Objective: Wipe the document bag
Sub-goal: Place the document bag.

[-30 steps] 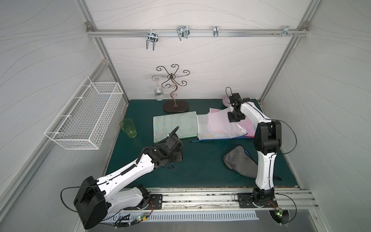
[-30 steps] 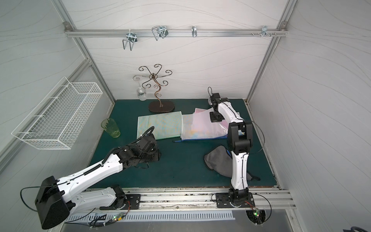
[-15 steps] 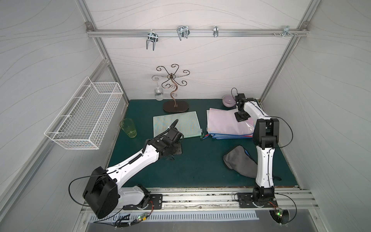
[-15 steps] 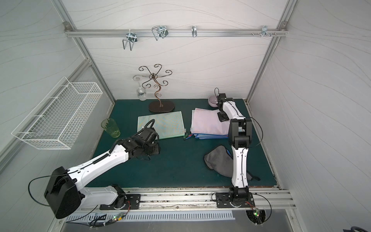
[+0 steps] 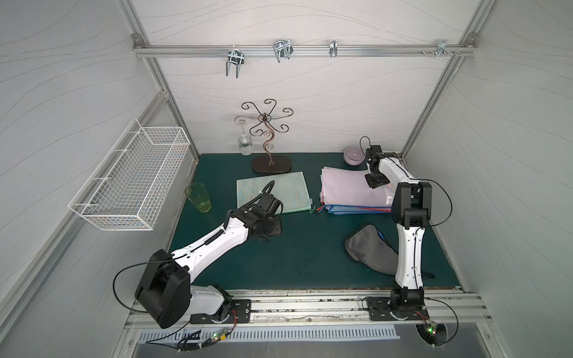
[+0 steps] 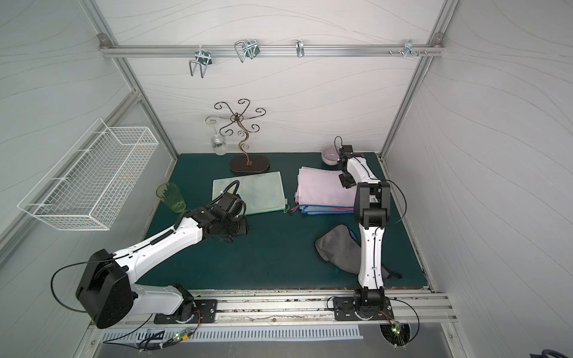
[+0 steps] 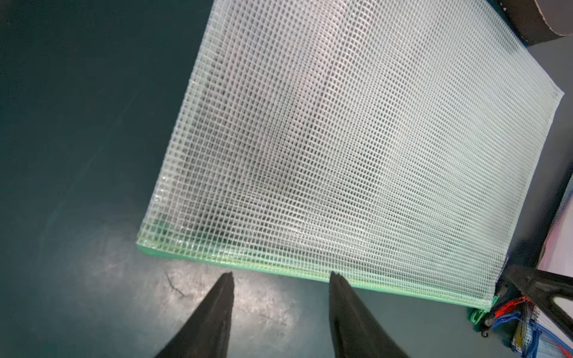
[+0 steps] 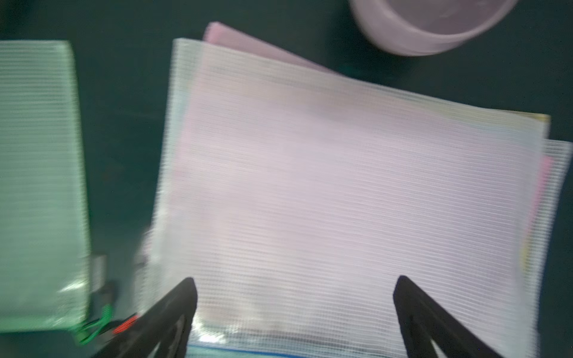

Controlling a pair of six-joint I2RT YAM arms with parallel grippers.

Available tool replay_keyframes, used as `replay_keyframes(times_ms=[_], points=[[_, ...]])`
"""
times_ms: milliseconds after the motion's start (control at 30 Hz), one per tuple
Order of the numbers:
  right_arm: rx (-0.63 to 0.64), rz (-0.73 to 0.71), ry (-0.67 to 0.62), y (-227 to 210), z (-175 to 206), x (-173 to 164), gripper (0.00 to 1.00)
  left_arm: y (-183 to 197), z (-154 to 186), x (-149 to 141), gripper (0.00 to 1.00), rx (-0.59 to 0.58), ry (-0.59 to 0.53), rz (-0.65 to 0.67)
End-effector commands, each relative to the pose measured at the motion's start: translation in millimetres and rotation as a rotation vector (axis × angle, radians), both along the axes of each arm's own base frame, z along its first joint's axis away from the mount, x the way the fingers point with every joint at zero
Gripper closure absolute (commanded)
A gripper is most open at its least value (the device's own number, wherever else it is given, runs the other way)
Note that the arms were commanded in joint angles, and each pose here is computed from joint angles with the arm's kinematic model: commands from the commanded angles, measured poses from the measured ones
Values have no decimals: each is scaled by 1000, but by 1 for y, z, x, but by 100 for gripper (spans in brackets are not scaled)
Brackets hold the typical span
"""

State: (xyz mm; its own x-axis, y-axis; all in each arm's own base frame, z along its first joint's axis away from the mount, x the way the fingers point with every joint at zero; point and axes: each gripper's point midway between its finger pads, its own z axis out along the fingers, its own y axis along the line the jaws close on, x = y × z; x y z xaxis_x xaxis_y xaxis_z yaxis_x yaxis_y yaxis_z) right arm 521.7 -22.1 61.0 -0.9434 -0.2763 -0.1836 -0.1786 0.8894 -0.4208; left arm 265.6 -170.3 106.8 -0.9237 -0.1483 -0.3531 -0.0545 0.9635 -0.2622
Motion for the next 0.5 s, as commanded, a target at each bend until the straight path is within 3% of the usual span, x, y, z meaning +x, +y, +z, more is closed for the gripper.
replay_keyframes(times_ms=[0,33,100,267,467], points=[[-50,-28,-41,-6,10,7,26,-4,12,11,57,-25,-38,-5],[-66,-42,-50,-8,13,7,15,-2,11,11,56,-24,-36,0],[-74,-55,-71,-10,22,7,2,-1,10,11,56,-28,-35,6],[24,-99,-166,11,54,8,1,10,7,17,55,-67,-33,61],[305,-40,-156,87,67,-4,1,34,-1,35,54,-109,-23,168]])
